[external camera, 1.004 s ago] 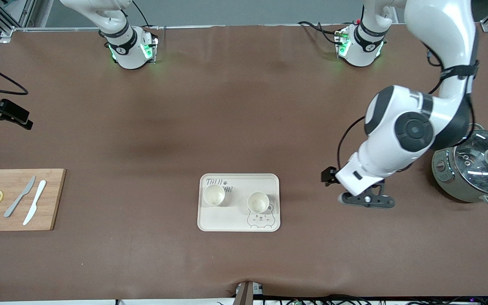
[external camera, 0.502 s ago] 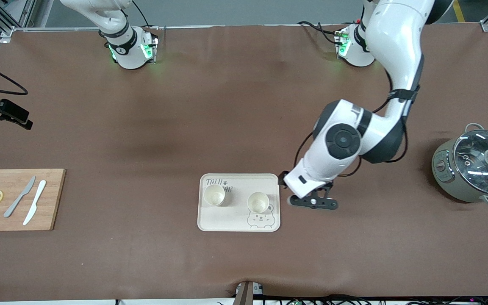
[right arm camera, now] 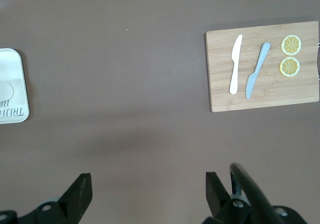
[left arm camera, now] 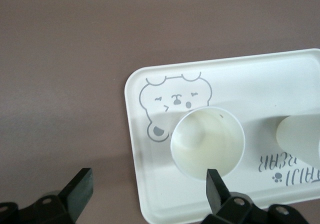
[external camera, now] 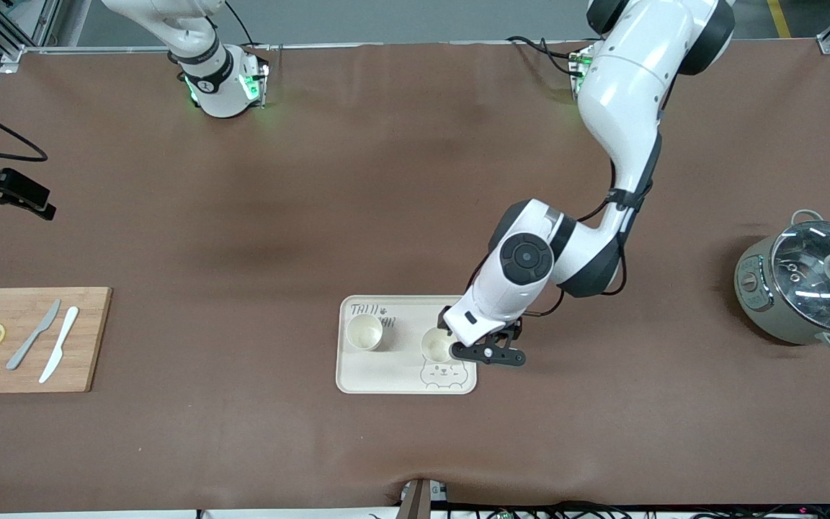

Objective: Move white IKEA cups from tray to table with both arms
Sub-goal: 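Grasp the cup with the left gripper while the right gripper reaches in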

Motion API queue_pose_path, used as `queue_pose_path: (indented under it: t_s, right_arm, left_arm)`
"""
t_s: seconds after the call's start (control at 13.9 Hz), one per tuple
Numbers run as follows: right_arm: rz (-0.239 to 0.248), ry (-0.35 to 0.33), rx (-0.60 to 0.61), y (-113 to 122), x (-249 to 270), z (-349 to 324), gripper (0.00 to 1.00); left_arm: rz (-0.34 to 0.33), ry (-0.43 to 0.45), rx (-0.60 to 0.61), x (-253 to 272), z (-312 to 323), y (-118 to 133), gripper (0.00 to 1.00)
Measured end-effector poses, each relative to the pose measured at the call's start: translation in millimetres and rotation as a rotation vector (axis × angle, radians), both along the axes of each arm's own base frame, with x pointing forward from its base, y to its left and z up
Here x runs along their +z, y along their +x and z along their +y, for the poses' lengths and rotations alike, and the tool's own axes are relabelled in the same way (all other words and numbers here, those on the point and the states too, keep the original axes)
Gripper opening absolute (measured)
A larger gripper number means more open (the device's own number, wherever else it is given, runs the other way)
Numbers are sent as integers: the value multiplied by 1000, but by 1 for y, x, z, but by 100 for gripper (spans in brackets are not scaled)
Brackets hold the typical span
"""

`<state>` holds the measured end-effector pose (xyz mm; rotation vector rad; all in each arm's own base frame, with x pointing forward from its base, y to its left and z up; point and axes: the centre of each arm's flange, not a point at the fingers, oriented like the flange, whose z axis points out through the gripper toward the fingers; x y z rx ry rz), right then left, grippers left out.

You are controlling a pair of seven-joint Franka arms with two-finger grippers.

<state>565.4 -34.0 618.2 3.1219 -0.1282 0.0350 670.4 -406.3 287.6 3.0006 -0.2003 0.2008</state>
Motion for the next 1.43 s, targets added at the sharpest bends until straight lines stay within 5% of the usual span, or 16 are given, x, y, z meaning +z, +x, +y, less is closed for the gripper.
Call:
queue_pose_path:
  t_s: [0.43,0.86,1.43]
  right_arm:
    - [45,43,34,20,-38,24,100]
    - [32,121,59,60,-99,71,100]
    - [-23,170,-74,88,-163,180,100]
  left_arm:
    - [-64,-26,13,-18,1,13,100]
    - [-115,-25,18,-42,2,20,100]
    - [-123,-19,2,-43,-9,15,100]
